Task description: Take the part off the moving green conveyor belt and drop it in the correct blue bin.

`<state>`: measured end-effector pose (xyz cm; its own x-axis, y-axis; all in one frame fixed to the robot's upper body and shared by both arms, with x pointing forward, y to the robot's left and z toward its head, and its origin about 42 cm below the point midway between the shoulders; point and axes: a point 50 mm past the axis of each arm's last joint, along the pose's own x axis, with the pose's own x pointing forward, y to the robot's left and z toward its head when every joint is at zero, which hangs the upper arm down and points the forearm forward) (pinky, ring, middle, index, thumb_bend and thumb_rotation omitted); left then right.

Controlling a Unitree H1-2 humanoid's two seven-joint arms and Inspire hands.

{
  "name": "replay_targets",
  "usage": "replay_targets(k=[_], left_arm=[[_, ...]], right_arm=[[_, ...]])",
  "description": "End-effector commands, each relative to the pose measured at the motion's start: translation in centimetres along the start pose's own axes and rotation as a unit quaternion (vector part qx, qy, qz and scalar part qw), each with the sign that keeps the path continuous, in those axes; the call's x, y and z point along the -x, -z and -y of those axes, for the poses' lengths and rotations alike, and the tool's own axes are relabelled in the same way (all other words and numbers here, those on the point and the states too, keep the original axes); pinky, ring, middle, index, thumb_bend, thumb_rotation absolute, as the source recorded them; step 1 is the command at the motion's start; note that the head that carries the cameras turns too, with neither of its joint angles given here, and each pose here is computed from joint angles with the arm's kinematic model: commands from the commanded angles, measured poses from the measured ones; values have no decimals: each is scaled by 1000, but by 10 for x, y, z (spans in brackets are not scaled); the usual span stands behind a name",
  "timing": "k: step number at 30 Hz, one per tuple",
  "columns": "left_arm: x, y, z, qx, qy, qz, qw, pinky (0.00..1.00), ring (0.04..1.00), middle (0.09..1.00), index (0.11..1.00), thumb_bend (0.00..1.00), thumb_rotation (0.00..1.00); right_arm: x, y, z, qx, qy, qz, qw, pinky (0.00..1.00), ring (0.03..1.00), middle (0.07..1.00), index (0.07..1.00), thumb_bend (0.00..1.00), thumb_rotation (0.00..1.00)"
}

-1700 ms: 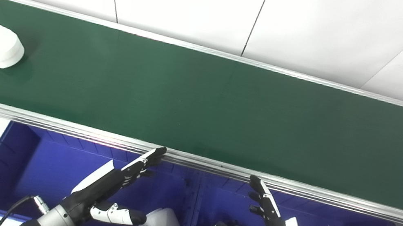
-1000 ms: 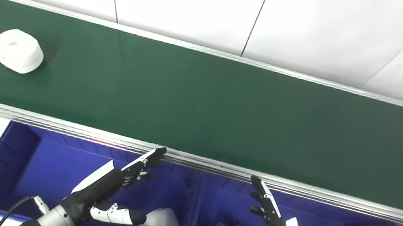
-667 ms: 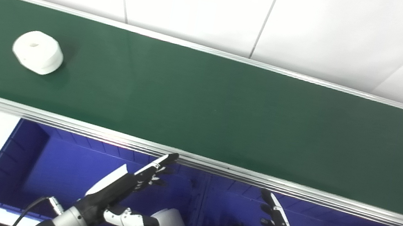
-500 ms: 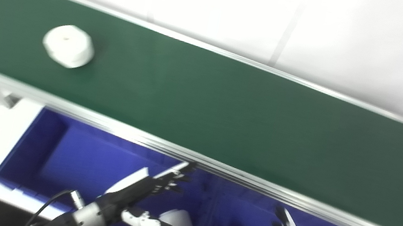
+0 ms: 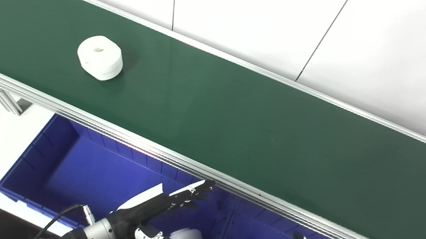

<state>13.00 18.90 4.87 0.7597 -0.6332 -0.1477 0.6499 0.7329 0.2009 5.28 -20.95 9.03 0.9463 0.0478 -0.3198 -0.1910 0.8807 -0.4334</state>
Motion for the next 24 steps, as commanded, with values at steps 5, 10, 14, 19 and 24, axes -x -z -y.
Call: replay_targets(k=[5, 10, 14, 19, 24], left_arm=[[-2, -4, -4, -12, -4, 28, 1000, 853, 935, 981, 989, 804, 573], [-2, 0, -5, -14, -4, 29, 999, 842, 933, 979, 986, 805, 571], [-2, 2, -4, -5, -1, 22, 1000, 832, 934, 983, 987, 808, 560], [-3, 3, -4, -14, -4, 27, 1000, 816, 926, 976, 981, 801, 559], [-3, 4, -6, -11, -2, 33, 999, 832, 932, 977, 980, 793, 546]], right_arm=[[-2, -6, 0, -3, 10, 38, 999, 771, 866, 904, 913, 655, 323], [-4, -3, -3, 4, 9, 40, 999, 770, 862, 897, 907, 667, 322], [-4, -2, -4, -2, 5, 34, 999, 762, 863, 902, 912, 672, 349], [-5, -1, -3, -4, 5, 36, 999, 748, 862, 907, 909, 687, 359], [-5, -3, -4, -3, 5, 31, 999, 745, 859, 904, 911, 692, 377]])
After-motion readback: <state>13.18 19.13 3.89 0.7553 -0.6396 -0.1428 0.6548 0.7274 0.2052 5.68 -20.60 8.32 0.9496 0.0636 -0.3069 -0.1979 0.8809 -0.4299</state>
